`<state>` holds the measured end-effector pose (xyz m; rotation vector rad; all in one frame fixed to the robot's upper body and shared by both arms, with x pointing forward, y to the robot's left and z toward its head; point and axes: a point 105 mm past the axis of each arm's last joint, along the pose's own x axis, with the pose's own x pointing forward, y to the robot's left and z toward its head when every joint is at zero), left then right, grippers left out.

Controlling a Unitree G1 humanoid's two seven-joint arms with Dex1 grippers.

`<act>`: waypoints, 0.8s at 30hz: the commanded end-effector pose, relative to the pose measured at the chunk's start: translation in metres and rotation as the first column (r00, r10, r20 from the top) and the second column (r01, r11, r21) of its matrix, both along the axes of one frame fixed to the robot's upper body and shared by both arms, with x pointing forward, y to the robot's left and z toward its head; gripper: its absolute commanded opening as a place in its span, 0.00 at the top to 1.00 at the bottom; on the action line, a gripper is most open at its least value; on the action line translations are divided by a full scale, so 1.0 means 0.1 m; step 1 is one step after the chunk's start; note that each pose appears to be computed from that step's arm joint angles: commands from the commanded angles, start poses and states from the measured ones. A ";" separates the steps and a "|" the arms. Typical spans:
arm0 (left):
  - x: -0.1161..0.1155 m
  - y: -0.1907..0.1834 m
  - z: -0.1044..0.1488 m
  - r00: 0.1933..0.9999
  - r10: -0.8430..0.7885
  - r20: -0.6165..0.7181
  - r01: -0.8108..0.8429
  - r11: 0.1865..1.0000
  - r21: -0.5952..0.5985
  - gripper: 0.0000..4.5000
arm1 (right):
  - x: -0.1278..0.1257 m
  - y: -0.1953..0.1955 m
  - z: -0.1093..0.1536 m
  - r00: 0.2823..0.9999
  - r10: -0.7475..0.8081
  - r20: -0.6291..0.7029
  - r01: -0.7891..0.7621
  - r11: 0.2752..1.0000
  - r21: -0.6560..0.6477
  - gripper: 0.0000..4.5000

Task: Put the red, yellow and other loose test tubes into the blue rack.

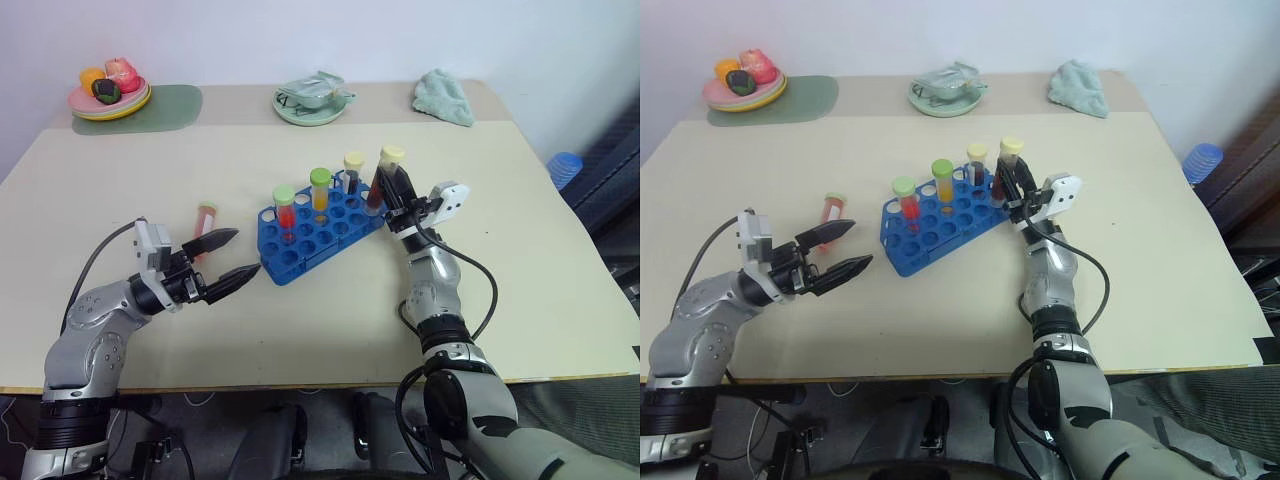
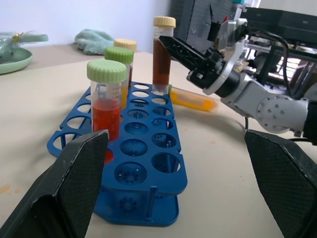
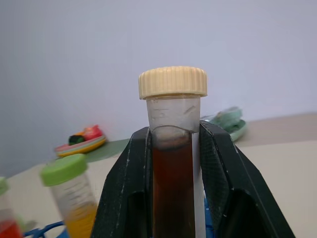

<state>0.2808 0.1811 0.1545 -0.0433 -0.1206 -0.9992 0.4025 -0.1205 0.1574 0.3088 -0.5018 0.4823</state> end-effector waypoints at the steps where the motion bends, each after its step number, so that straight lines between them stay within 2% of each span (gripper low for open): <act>1: -0.04 0.03 0.12 0.998 0.009 0.056 -0.009 1.000 0.005 0.00 | 0.02 -0.03 0.07 0.999 -0.029 0.039 0.030 0.999 -0.013 0.84; 9: -0.07 0.02 0.14 0.998 0.013 0.056 -0.013 1.000 0.012 0.00 | -0.10 0.07 0.02 0.996 0.028 0.086 -0.026 0.999 -0.030 0.84; 10: -0.07 0.02 0.14 0.998 0.012 0.056 -0.013 1.000 0.013 0.00 | -0.11 0.09 0.02 0.994 0.038 0.098 -0.035 0.999 -0.035 0.61; 12: -0.07 -0.01 0.15 0.998 0.007 0.056 -0.008 1.000 0.015 0.00 | -0.14 0.07 0.07 0.991 -0.007 0.132 0.014 0.998 -0.057 0.44; 15: -0.07 -0.02 0.17 0.998 0.004 0.055 -0.005 1.000 0.016 0.00 | -0.15 0.06 0.14 0.983 -0.052 0.175 0.075 0.989 -0.128 0.09; 16: -0.07 -0.03 0.17 0.998 0.003 0.055 -0.004 1.000 0.016 0.00 | -0.16 0.07 0.17 0.980 -0.062 0.190 0.092 0.983 -0.156 0.01; 20: -0.06 -0.04 0.18 0.999 -0.001 0.052 0.000 1.000 0.015 0.00 | -0.21 0.03 0.41 0.963 -0.070 0.261 0.132 0.964 -0.230 0.01; 24: -0.05 -0.07 0.17 0.999 -0.008 0.049 0.007 1.000 0.013 0.00 | -0.22 -0.12 0.66 0.969 -0.114 0.218 0.177 0.940 -0.293 0.01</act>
